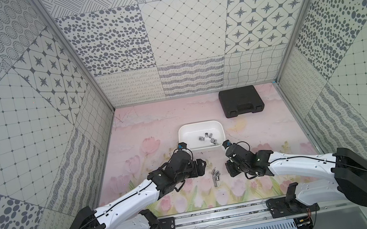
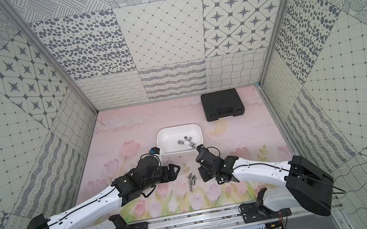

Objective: Put the socket on the desktop into the storage box
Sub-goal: Place the socket head in the storage box, then pick up the socket head from the center of the board.

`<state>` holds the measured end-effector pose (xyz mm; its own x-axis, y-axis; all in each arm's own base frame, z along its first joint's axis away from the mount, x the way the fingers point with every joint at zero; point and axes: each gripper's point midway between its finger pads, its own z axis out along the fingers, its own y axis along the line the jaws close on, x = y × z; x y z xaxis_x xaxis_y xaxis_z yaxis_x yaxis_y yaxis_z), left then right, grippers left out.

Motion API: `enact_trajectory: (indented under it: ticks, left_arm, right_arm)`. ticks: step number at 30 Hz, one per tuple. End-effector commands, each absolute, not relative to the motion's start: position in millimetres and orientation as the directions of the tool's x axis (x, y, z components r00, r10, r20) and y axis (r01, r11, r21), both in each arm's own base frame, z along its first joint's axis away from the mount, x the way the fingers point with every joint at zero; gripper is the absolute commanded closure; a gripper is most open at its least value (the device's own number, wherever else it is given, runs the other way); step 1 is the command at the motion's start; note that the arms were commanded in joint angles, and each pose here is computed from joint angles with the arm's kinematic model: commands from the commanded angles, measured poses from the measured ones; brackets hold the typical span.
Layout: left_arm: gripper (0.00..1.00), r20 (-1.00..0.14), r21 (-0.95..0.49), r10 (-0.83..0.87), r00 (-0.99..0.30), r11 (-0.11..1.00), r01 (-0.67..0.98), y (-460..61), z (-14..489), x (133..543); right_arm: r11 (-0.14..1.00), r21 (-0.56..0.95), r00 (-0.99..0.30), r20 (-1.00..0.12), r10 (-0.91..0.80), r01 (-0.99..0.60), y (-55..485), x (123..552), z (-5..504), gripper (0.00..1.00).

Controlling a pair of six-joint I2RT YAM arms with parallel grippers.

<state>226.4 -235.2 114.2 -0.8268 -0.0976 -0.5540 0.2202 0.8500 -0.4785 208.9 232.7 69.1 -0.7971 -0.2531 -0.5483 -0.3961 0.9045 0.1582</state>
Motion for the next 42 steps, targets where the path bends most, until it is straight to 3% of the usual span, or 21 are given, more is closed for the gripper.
enact_trajectory:
  ticks: [1,7,15,20,25,32,42]
  left_arm:
    - [0.13,-0.571,-0.488,-0.11,-0.814,0.843,0.228,-239.3,118.9,230.4]
    - [0.13,-0.573,-0.483,-0.111,-0.812,0.846,0.225,-237.7,118.4,230.5]
    - [0.13,-0.571,-0.493,-0.111,-0.813,0.839,0.232,-238.8,121.3,228.7]
    - [0.13,-0.567,-0.502,-0.113,-0.816,0.833,0.233,-240.0,122.4,228.1]
    - [0.13,-0.564,-0.51,-0.115,-0.818,0.827,0.235,-241.1,123.4,226.8]
    - [0.13,-0.554,-0.535,-0.124,-0.823,0.81,0.238,-245.4,123.8,224.7]
    - [0.13,-0.535,-0.533,-0.101,-0.839,0.811,0.242,-252.3,116.6,224.2]
  right_arm:
    - [0.895,0.161,-0.73,-0.646,-0.224,-0.417,252.6,233.4,113.5,0.88]
    - [0.887,0.233,-0.738,-0.656,-0.159,-0.399,282.4,291.2,146.2,0.88]
    - [0.907,0.247,-0.791,-0.597,-0.135,-0.342,302.2,355.6,120.9,0.85]
    - [0.908,0.246,-0.8,-0.584,-0.14,-0.338,303.6,368.8,111.1,0.72]
    - [0.893,0.273,-0.785,-0.606,-0.129,-0.358,298.1,356.4,128.2,0.6]
    - [0.855,0.292,-0.726,-0.675,-0.133,-0.428,269.0,305.1,163.2,0.59]
    - [0.847,0.309,-0.694,-0.714,-0.094,-0.432,206.3,221.7,144.9,0.58]
